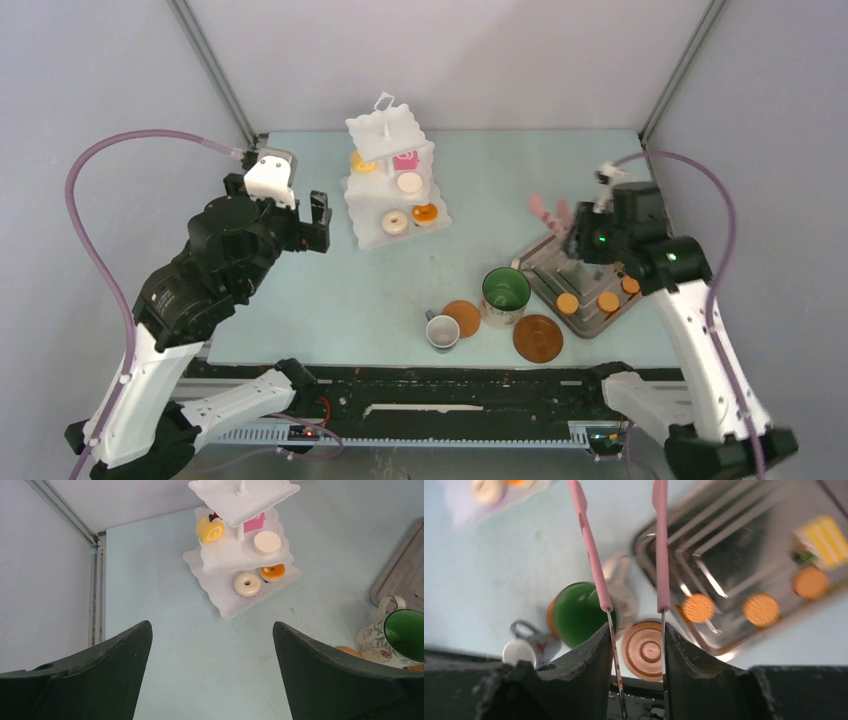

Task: Serve the afternoon tea

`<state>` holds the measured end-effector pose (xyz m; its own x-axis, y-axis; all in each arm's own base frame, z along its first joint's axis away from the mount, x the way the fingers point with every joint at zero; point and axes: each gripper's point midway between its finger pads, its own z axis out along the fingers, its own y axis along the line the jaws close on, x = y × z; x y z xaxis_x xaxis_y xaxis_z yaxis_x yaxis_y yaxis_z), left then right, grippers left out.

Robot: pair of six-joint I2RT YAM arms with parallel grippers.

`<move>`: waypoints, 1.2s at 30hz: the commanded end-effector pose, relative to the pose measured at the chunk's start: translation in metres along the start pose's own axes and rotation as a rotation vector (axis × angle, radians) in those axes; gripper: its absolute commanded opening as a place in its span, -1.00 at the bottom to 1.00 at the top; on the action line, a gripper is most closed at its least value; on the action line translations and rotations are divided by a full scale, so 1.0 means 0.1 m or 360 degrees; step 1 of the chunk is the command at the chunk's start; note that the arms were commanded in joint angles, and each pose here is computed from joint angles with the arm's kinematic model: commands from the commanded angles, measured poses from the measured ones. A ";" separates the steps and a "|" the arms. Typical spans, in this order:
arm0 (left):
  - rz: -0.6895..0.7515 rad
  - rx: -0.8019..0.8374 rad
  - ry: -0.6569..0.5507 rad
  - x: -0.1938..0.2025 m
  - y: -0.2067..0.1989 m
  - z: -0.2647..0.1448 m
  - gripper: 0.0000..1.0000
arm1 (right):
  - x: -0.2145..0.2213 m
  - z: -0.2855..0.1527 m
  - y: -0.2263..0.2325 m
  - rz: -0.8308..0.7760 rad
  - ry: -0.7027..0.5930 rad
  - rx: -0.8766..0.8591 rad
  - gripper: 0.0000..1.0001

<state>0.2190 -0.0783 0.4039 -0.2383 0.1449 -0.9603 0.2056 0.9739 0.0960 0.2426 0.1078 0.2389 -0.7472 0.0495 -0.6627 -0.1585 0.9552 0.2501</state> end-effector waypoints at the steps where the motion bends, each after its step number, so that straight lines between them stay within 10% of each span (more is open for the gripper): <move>1: 0.0009 0.0040 -0.0044 -0.05 -0.07 0.04 0.97 | 0.09 -0.26 -0.75 0.0417 -0.0124 0.0366 -0.17; 13: 0.0071 -0.0013 -0.0031 0.02 0.00 0.05 0.97 | 0.55 -0.23 -1.78 0.1452 0.0146 0.0666 -0.13; 36: 0.0159 -0.0062 0.0006 0.11 0.03 0.16 0.97 | 0.42 0.07 -2.34 0.1491 0.0213 0.0617 -0.08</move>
<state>0.2261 -0.0775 0.3845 -0.2389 0.2385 -0.9413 0.2115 0.9589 0.1893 0.2294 -0.1038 0.1306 -0.5218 0.8401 -0.1481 0.7812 0.5403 0.3127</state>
